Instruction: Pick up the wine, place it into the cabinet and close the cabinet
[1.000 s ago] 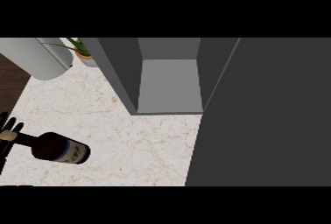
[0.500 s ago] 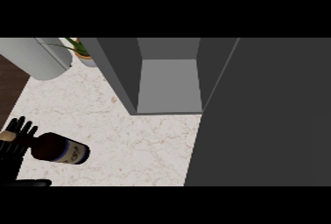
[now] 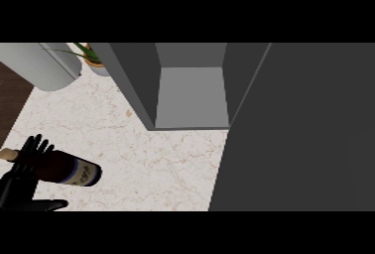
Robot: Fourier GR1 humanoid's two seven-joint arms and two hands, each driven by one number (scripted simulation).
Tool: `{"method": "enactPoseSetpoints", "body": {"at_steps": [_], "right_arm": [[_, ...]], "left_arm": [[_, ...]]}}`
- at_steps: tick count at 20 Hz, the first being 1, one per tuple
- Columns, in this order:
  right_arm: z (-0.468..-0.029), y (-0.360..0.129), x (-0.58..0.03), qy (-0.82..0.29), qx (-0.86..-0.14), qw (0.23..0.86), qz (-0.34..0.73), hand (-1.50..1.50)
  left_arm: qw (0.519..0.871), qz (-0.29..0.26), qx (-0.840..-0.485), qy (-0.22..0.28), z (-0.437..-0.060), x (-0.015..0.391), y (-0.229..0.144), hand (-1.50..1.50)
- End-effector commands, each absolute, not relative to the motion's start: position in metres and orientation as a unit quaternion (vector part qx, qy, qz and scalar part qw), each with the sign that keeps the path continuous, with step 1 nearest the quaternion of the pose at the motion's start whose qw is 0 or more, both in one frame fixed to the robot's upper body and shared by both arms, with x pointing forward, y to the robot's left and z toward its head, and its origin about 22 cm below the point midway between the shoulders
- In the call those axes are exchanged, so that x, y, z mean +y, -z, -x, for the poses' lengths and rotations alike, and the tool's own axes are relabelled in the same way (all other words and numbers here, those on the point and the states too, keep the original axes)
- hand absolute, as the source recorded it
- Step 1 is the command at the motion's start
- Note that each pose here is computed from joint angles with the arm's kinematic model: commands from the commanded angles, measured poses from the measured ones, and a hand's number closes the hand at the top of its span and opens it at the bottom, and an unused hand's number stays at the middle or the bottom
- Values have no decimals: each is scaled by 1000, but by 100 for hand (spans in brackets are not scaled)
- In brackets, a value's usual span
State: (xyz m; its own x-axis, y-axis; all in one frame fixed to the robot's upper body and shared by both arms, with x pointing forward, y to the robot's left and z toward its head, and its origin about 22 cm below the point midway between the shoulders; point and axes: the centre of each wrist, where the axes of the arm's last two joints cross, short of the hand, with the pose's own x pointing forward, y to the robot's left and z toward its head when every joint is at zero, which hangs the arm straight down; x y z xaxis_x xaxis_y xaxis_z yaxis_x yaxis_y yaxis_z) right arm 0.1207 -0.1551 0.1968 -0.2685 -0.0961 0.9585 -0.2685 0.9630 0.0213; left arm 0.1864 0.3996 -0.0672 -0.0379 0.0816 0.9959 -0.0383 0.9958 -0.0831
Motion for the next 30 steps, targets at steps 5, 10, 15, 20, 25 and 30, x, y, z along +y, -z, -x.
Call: {"method": "enactPoseSetpoints", "body": {"at_steps": [5,10,15,20,25,30], "right_arm": [[-89,-211,-162,-53,-821,557,-114,-150],[-90,-209,-164,-58,-818,560,-117,-150],[-86,-215,-177,-60,-821,560,-91,-150],[-90,-214,-173,-60,-821,560,-89,-150],[-80,-214,-174,-72,-820,559,-99,-150],[-83,-211,-178,-69,-818,561,-104,-150]], "left_arm": [[708,77,-700,-44,-200,388,95,-150],[709,85,-698,-53,-203,391,104,-150],[703,82,-705,-47,-204,382,107,-150],[686,92,-718,-73,-222,364,114,-150],[684,98,-716,-100,-209,383,126,150],[667,74,-739,-64,-204,375,124,150]]}}
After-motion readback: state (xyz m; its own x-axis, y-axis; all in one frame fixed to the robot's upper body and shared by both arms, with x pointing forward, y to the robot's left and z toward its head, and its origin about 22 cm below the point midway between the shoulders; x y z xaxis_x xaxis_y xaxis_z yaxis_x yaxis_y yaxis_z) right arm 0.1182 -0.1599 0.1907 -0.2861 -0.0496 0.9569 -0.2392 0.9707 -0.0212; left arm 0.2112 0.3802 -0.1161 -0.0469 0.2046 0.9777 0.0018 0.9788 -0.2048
